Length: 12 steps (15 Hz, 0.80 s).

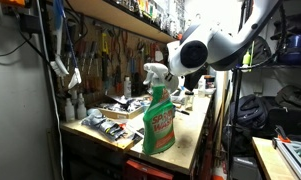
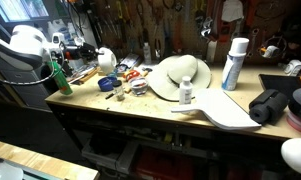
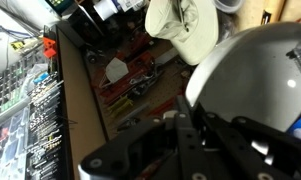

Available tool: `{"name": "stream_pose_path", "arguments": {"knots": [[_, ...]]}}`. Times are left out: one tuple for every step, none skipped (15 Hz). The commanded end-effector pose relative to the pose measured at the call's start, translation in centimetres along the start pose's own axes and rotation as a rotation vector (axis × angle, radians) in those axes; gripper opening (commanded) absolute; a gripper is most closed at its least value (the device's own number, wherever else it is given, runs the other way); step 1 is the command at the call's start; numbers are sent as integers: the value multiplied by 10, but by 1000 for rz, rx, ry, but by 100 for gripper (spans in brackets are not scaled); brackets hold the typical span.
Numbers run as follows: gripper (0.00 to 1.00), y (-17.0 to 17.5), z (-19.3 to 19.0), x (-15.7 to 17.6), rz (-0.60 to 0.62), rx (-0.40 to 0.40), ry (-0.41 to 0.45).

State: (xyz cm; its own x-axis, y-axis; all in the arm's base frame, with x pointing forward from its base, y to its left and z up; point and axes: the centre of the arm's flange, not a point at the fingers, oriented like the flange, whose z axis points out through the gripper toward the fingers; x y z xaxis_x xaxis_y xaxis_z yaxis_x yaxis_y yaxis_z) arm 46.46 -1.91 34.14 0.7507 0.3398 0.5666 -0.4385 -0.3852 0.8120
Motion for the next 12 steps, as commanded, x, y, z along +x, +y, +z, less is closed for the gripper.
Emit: {"name": "stream_pose_path", "arguments": {"knots": [[2,2,0,3,-41,-46,46],[2,2,-1,3,-45,-51,48],[2,2,-1,3,-49,-56,49],[2,1,-1,3,-52,-53,42],[2,2,1,4,-54,-31,16],[2,4,2,5,-50,-26,4],[2,7,4,7,-52,21,-44],[2,14,9,9,-46,92,-107],[2,23,4,4,-33,138,-135],[2,33,10,6,-28,199,-163],[2,44,14,7,-24,263,-185],[2,55,19,8,-17,325,-202]]}}
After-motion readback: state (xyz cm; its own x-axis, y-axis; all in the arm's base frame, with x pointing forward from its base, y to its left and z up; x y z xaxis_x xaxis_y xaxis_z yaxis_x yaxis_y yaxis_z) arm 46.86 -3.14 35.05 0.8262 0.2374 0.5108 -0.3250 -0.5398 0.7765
